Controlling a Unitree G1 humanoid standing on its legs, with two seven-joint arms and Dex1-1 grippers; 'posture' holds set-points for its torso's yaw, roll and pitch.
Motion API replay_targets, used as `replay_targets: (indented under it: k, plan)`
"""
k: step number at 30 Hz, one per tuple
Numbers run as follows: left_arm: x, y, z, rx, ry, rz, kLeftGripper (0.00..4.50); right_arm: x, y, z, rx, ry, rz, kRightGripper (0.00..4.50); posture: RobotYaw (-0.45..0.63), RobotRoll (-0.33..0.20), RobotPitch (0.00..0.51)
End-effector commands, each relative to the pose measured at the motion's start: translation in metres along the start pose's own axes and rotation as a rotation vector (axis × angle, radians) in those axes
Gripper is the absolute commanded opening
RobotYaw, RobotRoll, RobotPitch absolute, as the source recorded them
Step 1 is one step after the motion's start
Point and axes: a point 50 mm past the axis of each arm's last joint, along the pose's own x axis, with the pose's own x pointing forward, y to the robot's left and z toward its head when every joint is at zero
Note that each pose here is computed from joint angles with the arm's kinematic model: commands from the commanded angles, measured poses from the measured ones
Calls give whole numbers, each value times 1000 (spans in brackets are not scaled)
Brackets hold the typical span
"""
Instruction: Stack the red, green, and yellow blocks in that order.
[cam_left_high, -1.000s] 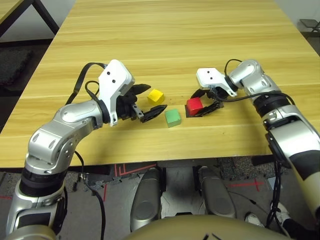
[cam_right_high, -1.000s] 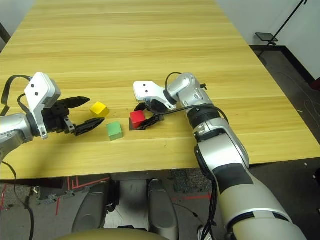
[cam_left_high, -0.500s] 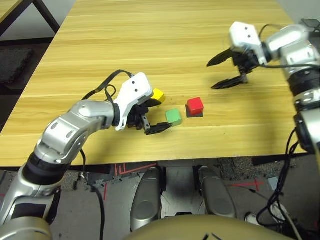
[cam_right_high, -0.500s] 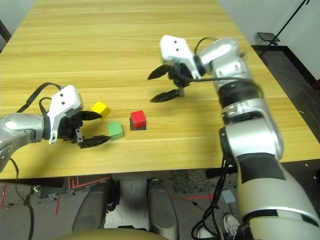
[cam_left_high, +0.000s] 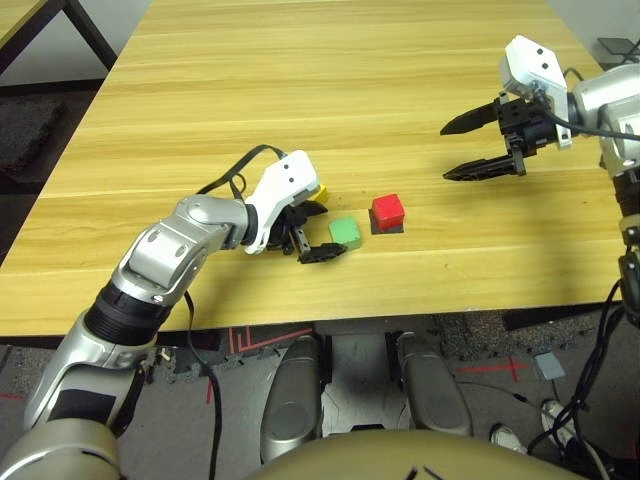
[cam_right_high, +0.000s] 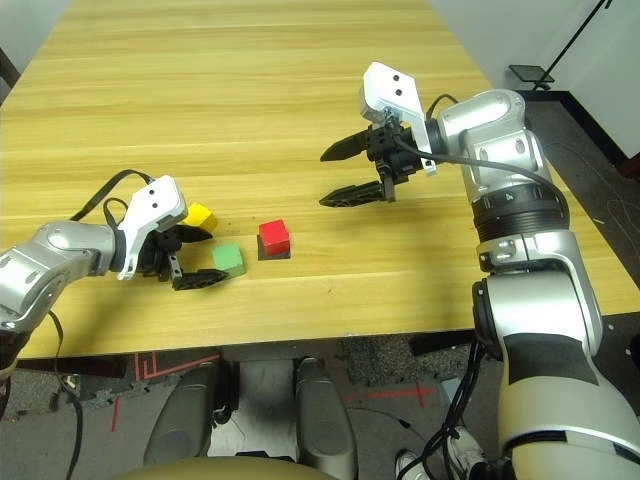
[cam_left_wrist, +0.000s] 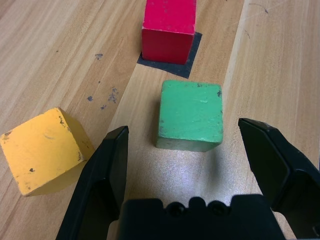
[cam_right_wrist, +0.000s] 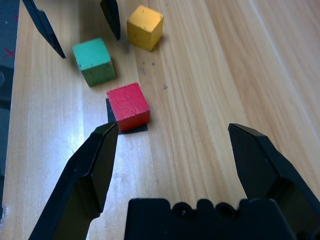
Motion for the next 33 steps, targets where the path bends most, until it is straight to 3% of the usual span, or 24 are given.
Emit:
replay_targets:
  k: [1, 9, 12, 18, 27, 33]
  plan:
    - [9, -5, -7, -15, 12, -30, 4500, -3, 4, -3, 16, -13, -19, 4422, 249, -141, 119]
    - [26, -11, -9, -44, -20, 5, 4500, -2, 6, -5, 38, -26, -43, 4422, 247, -137, 127]
    - [31, -8, -9, -48, -28, 68, 3870, -1, 5, -6, 42, -29, -48, 4500, 251, -135, 130]
    - [27, -3, -3, -32, -46, 128, 2067, -1, 7, -10, 38, -38, -13, 4500, 260, -131, 134]
    - [8, 13, 56, 84, -108, 98, 2072, -1, 20, -17, 37, -51, 82, 4500, 239, -96, 147]
    - [26, 13, 84, 98, -136, 49, 2072, 1, 25, -19, 46, -64, 84, 4500, 202, -77, 149]
